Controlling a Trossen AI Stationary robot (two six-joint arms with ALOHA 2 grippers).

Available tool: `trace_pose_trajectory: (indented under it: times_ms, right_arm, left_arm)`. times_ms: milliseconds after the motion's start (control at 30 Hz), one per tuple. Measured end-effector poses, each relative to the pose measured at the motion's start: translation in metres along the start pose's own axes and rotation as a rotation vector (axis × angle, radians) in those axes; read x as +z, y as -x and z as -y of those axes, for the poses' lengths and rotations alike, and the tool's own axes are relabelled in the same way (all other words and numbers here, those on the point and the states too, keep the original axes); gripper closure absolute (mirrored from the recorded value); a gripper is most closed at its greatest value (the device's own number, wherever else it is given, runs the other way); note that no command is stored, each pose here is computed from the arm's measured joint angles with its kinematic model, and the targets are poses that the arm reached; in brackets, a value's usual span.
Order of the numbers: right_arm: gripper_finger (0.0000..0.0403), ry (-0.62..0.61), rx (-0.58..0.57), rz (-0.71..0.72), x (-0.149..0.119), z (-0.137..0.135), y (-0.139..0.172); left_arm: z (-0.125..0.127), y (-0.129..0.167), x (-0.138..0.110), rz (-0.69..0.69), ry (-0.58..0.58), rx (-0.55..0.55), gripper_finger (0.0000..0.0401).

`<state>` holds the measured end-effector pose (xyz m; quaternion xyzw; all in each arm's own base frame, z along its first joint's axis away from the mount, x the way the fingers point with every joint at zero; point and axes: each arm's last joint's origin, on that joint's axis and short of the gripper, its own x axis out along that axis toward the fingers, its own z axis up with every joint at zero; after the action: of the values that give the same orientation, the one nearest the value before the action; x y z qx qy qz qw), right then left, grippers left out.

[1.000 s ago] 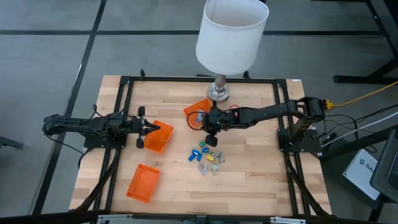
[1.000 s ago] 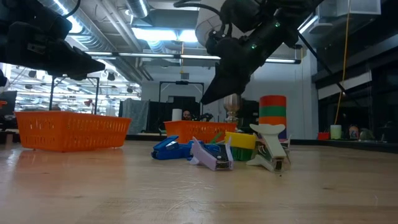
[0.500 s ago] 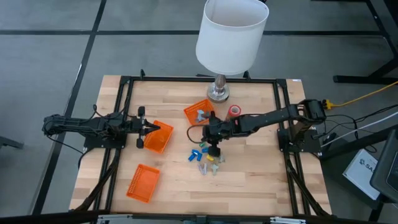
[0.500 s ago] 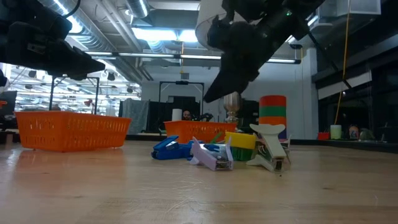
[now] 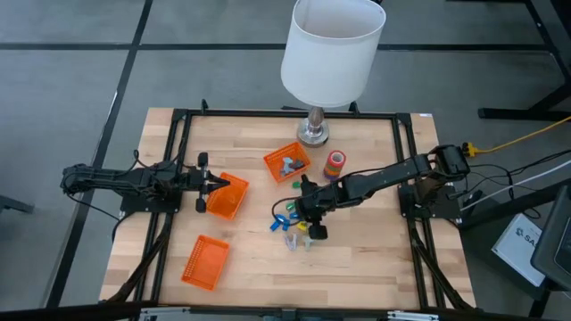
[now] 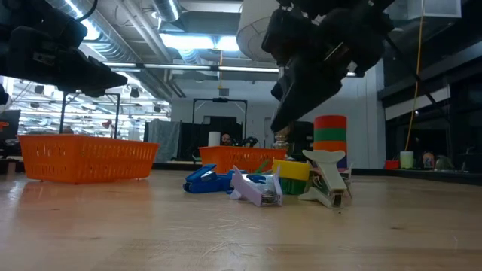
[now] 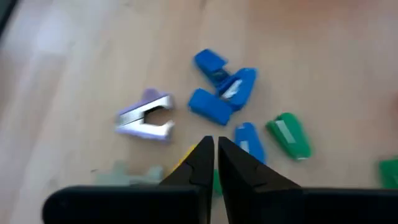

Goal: Pick and place Stapler, Stapler remover, tape
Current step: Put the gray staple remover into the top orange bin

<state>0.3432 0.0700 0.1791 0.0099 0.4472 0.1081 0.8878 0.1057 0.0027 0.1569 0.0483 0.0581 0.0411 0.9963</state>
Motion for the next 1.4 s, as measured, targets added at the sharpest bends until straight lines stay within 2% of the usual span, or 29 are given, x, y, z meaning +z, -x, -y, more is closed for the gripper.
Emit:
trace_pose_trajectory:
  times_ms: [167, 367, 567, 700, 833, 900, 1200, 1400]
  right_arm:
    - [0.0374, -0.021, 0.175, -0.158, 0.001, -0.006, 0.015]
    - [0.0373, -0.034, 0.171, -0.229, 0.012, -0.009, 0.036]
    - [0.0373, -0.023, 0.168, -0.329, 0.003, -0.009, 0.04]
    - [0.0372, 0.029, 0.178, -0.343, -0.001, -0.01, 0.038]
    - [0.0363, 0.141, 0.207, -0.351, -0.009, -0.015, 0.034]
    - [0.035, 0.197, 0.221, -0.345, -0.013, -0.018, 0.031]
    - [0.0274, 0.289, 0.212, -0.301, -0.019, -0.026, 0.023]
    - [0.0259, 0.333, 0.176, -0.296, -0.019, -0.025, 0.021]
  left_arm:
    - [0.0, 0.0, 0.0, 0.0, 0.0, 0.0, 0.0389]
    - [0.0, 0.0, 0.0, 0.0, 0.0, 0.0, 0.039]
    - [0.0, 0.0, 0.0, 0.0, 0.0, 0.0, 0.039]
    - [0.0, 0.0, 0.0, 0.0, 0.0, 0.0, 0.039]
    - [0.0, 0.0, 0.0, 0.0, 0.0, 0.0, 0.0388]
    - [0.0, 0.0, 0.0, 0.0, 0.0, 0.0, 0.0389]
    - [0.0, 0.0, 0.0, 0.0, 0.0, 0.0, 0.0388]
    - [0.0, 0.0, 0.0, 0.0, 0.0, 0.0, 0.0391]
